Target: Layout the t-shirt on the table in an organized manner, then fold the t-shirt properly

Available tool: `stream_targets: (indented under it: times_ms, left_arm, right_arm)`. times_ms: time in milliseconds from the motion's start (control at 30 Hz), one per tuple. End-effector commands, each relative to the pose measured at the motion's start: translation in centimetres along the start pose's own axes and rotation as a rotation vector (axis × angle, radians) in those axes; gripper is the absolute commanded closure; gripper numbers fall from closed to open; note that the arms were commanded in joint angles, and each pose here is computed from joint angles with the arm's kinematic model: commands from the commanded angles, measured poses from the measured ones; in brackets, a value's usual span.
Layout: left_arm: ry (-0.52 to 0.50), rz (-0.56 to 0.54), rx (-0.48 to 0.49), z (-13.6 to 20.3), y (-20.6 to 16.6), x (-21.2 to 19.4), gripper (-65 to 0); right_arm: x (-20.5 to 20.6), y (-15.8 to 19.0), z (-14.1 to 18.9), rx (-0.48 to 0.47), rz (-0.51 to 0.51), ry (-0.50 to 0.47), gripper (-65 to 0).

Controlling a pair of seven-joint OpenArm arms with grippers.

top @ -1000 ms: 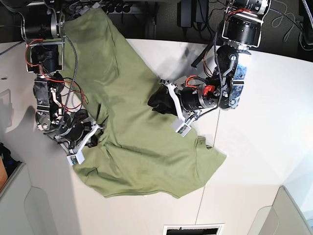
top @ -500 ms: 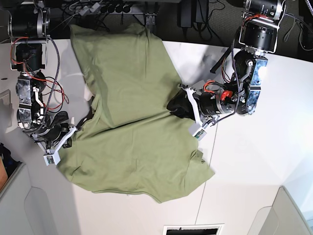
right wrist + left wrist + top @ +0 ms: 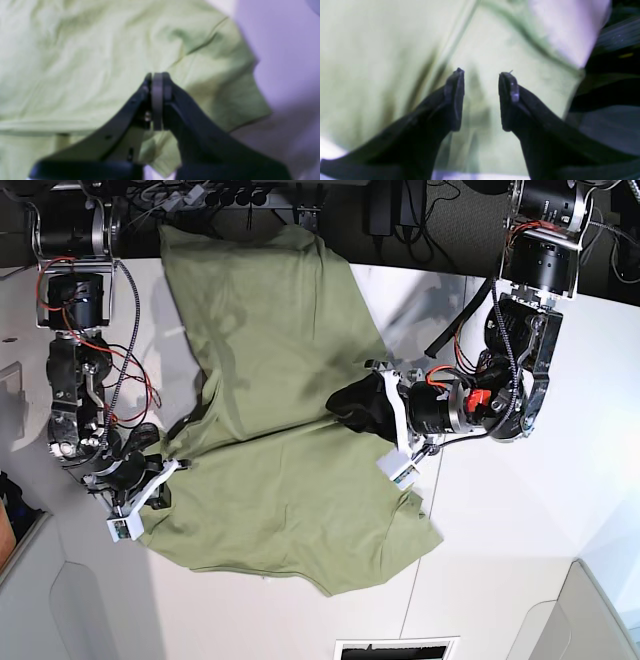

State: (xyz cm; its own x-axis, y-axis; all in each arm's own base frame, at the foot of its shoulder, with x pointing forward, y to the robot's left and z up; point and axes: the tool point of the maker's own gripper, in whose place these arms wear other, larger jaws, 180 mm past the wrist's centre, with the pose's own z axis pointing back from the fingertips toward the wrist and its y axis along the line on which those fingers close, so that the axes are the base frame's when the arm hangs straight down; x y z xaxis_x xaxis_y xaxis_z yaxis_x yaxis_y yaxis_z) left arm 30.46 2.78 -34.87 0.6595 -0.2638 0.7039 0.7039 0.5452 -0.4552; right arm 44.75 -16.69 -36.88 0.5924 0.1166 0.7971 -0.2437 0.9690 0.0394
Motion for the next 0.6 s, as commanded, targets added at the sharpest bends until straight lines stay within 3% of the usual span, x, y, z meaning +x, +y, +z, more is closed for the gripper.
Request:
stream_targets:
  times_ms: [0, 200, 367, 467, 567]
  left_arm:
    - [-0.04, -0.015, -0.046, 0.2, -1.1, 1.2, -23.4]
    - [0.068, 0.05, -0.175, -2.2, -5.2, -3.6, -23.4]
    - [0.18, 0.046, -0.215, -3.6, -7.6, -7.7, -23.4]
    - [0.177, 0.052, -0.214, -3.3, -7.4, -7.7, -23.4]
    - [0.108, 0.079, -0.194, -2.3, -6.3, -6.1, -23.4]
  right_arm:
    - [1.8, -0.6, 0.0, -0.01, 0.016, -0.051, 0.0]
    - [-2.2, -1.8, -1.2, -0.04, 0.018, 0.03, 0.0]
    - [-2.9, -2.7, -0.7, -0.028, 0.041, 0.049, 0.0]
    - [-2.9, -3.6, -0.4, -0.042, 0.046, 0.051, 0.0]
    - [-3.0, -4.4, -0.1, -0.055, 0.051, 0.062, 0.0]
